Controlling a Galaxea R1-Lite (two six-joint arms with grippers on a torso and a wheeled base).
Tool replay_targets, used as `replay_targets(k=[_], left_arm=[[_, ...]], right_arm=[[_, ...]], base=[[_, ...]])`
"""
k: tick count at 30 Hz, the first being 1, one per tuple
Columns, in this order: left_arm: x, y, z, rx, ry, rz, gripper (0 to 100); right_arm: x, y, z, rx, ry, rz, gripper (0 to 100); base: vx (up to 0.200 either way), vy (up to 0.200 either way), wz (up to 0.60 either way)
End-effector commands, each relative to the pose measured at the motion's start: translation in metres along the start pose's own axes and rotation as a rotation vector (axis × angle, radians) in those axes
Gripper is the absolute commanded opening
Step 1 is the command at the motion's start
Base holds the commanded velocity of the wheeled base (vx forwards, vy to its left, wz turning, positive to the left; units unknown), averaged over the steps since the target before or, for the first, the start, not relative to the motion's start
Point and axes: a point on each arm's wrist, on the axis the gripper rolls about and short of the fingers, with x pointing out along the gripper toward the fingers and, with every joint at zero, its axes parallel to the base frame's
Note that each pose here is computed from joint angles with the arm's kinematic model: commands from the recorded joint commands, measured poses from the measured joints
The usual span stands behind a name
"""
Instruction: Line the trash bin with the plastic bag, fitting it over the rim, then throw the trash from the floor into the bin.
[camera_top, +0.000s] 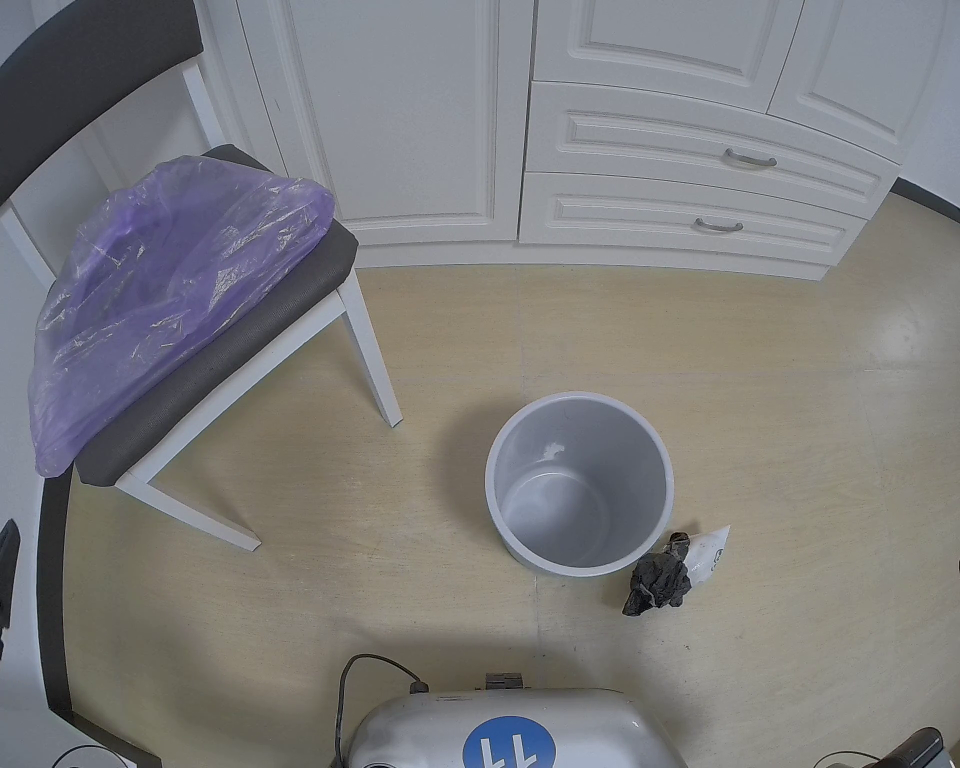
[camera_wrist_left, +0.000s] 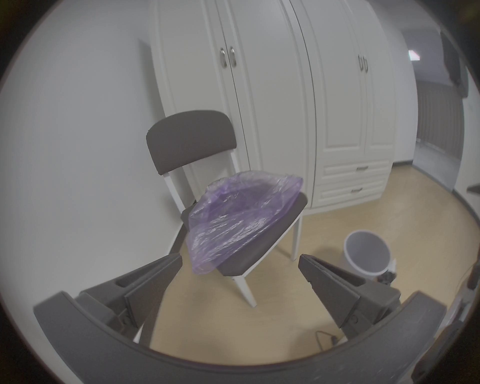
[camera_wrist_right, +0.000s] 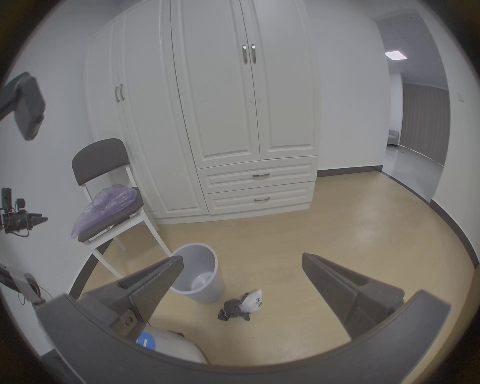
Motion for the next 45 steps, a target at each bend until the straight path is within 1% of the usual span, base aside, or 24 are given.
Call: replay_targets(k=[1, 2, 4, 6, 7, 8, 9, 10, 11, 12, 13, 14, 19, 20, 22, 27, 30, 32, 38, 41, 45], left_arm=[[0.086, 0.009, 0.020, 0.229, 0.321, 0.157, 100], [0.099, 0.016, 0.021, 0.278, 0.372, 0.190, 100], [0.114, 0.028, 0.021, 0.327, 0.412, 0.198, 100], [0.125, 0.045, 0.018, 0.337, 0.434, 0.193, 100], [0.126, 0.048, 0.017, 0.339, 0.437, 0.191, 100], [0.134, 0.068, 0.010, 0.357, 0.452, 0.166, 100], [0.134, 0.068, 0.010, 0.357, 0.452, 0.166, 100], [0.135, 0.092, 0.000, 0.381, 0.453, 0.135, 100], [0.134, 0.100, -0.003, 0.378, 0.446, 0.121, 100], [0.134, 0.102, -0.004, 0.376, 0.446, 0.117, 100], [0.129, 0.108, -0.010, 0.347, 0.433, 0.088, 100], [0.125, 0.109, -0.013, 0.328, 0.430, 0.078, 100], [0.114, 0.100, -0.024, 0.261, 0.444, 0.092, 100], [0.112, 0.097, -0.032, 0.207, 0.460, 0.096, 100], [0.111, 0.096, -0.036, 0.170, 0.463, 0.102, 100], [0.113, 0.098, -0.040, 0.156, 0.436, 0.120, 100], [0.117, 0.100, -0.044, 0.146, 0.449, 0.110, 100], [0.126, 0.107, -0.050, 0.132, 0.464, 0.096, 100], [0.148, 0.120, -0.063, 0.126, 0.455, 0.072, 100], [0.156, 0.119, -0.064, 0.079, 0.425, 0.067, 100], [0.171, 0.113, -0.063, 0.009, 0.383, 0.032, 100]], right_arm=[[0.095, 0.004, 0.057, -0.019, 0.161, 0.009, 100], [0.101, 0.004, 0.054, 0.001, 0.164, 0.018, 100], [0.108, 0.006, 0.051, 0.019, 0.171, 0.048, 100], [0.111, 0.008, 0.048, 0.019, 0.176, 0.061, 100], [0.112, 0.008, 0.048, 0.020, 0.177, 0.059, 100], [0.113, 0.008, 0.047, 0.020, 0.182, 0.064, 100], [0.113, 0.008, 0.047, 0.020, 0.182, 0.064, 100], [0.114, 0.008, 0.046, 0.022, 0.187, 0.063, 100], [0.114, 0.008, 0.045, 0.022, 0.190, 0.063, 100], [0.114, 0.008, 0.045, 0.022, 0.190, 0.063, 100], [0.114, 0.008, 0.045, 0.022, 0.190, 0.063, 100], [0.114, 0.008, 0.045, 0.022, 0.190, 0.064, 100], [0.115, 0.009, 0.043, 0.031, 0.204, 0.073, 100], [0.115, 0.009, 0.041, 0.049, 0.210, 0.080, 100], [0.115, 0.011, 0.042, 0.073, 0.209, 0.090, 100], [0.116, 0.011, 0.044, 0.122, 0.211, 0.092, 100], [0.119, 0.012, 0.043, 0.126, 0.219, 0.091, 100], [0.120, 0.012, 0.043, 0.131, 0.221, 0.090, 100], [0.121, 0.012, 0.042, 0.132, 0.222, 0.090, 100], [0.121, 0.012, 0.043, 0.132, 0.221, 0.090, 100], [0.120, 0.012, 0.045, 0.133, 0.209, 0.092, 100]], base=[[0.000, 0.000, 0.00], [0.000, 0.000, 0.00], [0.000, 0.000, 0.00], [0.000, 0.000, 0.00], [0.000, 0.000, 0.00], [0.000, 0.000, 0.00], [0.000, 0.000, 0.00], [0.000, 0.000, 0.00], [0.000, 0.000, 0.00], [0.000, 0.000, 0.00], [0.000, 0.000, 0.00], [0.000, 0.000, 0.00], [0.000, 0.000, 0.00], [0.000, 0.000, 0.00], [0.000, 0.000, 0.00], [0.000, 0.000, 0.00], [0.000, 0.000, 0.00], [0.000, 0.000, 0.00], [0.000, 0.000, 0.00], [0.000, 0.000, 0.00], [0.000, 0.000, 0.00]])
